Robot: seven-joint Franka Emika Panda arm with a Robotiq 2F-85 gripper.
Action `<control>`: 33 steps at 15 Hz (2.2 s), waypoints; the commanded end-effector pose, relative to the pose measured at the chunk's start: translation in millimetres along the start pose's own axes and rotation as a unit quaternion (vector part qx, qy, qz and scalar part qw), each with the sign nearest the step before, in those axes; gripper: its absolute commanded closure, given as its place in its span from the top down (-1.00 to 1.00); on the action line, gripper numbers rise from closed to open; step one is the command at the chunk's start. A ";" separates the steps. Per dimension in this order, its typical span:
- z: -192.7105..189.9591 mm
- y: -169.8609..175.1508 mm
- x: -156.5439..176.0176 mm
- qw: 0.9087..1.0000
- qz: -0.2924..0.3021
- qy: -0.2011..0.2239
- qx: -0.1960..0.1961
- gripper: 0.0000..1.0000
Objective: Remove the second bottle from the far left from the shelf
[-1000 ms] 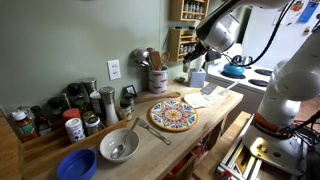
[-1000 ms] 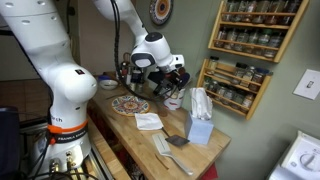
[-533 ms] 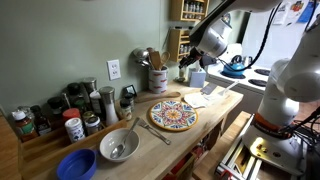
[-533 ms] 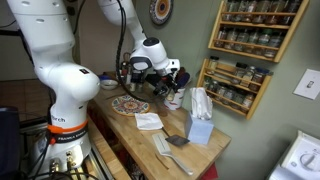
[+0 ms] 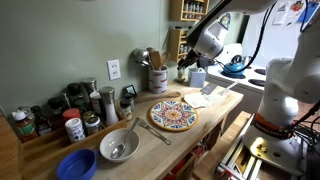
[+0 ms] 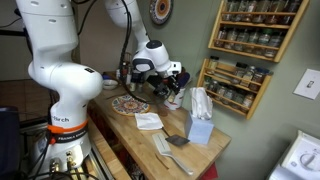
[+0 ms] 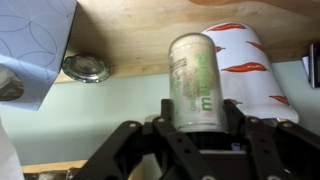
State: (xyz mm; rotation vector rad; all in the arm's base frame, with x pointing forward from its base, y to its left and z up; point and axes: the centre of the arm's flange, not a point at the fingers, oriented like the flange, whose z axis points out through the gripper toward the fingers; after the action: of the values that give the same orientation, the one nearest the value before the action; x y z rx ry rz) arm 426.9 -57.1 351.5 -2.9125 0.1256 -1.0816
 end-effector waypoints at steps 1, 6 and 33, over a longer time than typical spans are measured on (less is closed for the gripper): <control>1.9 1.2 -0.5 1.000 0.001 -0.002 -0.001 0.06; 17.2 4.2 0.9 1.000 0.002 -0.010 0.005 -0.44; 123.1 27.0 -19.7 0.997 0.048 -0.064 -0.011 -0.44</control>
State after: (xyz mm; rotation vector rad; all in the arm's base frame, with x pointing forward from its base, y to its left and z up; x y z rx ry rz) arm 470.5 -71.1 304.5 -2.9382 0.2640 -0.8782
